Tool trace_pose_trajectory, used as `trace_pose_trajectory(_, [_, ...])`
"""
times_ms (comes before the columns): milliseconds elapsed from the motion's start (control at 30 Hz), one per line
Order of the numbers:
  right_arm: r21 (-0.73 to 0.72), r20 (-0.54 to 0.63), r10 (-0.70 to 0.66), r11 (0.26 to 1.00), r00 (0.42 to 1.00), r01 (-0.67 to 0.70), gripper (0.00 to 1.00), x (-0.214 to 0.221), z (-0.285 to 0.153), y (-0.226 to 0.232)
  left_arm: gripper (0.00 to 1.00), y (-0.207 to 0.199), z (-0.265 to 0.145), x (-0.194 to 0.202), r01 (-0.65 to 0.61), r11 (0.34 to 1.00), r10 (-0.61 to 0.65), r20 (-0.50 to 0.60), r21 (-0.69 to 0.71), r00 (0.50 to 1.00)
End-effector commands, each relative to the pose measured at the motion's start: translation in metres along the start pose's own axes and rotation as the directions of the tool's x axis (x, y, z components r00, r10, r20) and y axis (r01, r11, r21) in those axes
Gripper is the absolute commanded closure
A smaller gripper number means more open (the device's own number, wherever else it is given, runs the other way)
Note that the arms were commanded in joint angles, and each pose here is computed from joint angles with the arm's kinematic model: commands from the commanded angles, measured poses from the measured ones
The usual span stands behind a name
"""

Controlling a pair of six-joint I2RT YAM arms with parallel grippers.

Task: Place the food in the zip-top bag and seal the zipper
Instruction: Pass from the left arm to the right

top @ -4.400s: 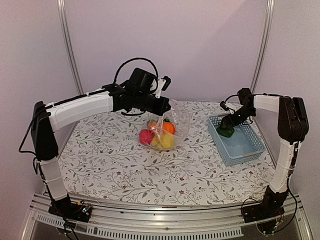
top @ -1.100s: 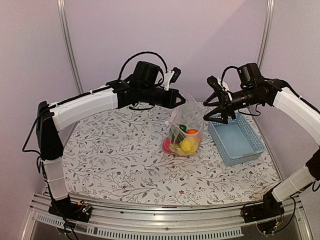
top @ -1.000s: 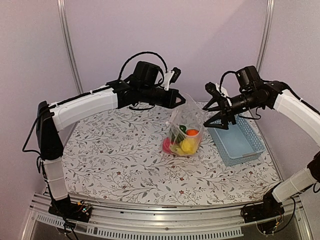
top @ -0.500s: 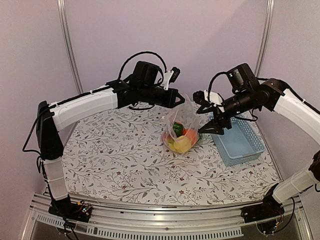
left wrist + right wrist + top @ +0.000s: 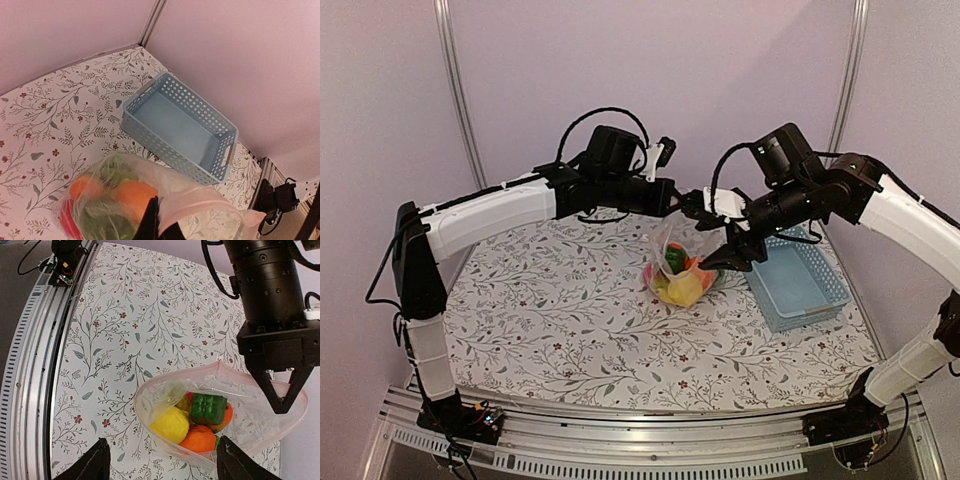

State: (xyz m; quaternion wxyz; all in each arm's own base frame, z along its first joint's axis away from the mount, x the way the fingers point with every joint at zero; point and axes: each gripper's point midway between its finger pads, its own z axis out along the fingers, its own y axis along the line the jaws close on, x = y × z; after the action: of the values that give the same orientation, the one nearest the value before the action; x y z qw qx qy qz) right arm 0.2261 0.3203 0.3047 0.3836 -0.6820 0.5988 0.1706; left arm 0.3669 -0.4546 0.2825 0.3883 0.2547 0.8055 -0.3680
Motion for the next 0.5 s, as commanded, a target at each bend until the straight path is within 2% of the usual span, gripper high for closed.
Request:
trace_pose_trajectory(0, [0.015,-0.089,-0.025,1.0,0.996,0.026,0.29,0.005,0.023,0.001,1.0,0.008,-0.006,-0.009,0.038,0.999,-0.037,0.035,-0.03,0.999])
trace_pose_trajectory(233, [0.011,-0.221,-0.056,0.998,0.974,0.06,0.32,0.014,0.059,0.008,1.0,0.003,-0.012,-0.013,0.044,0.999,-0.043,0.047,-0.019,0.998])
trace_pose_trajectory(467, [-0.014,-0.331,-0.019,1.0,0.943,0.016,0.38,0.028,0.088,0.009,1.0,0.002,-0.019,-0.013,0.034,0.999,-0.032,0.056,-0.023,0.998])
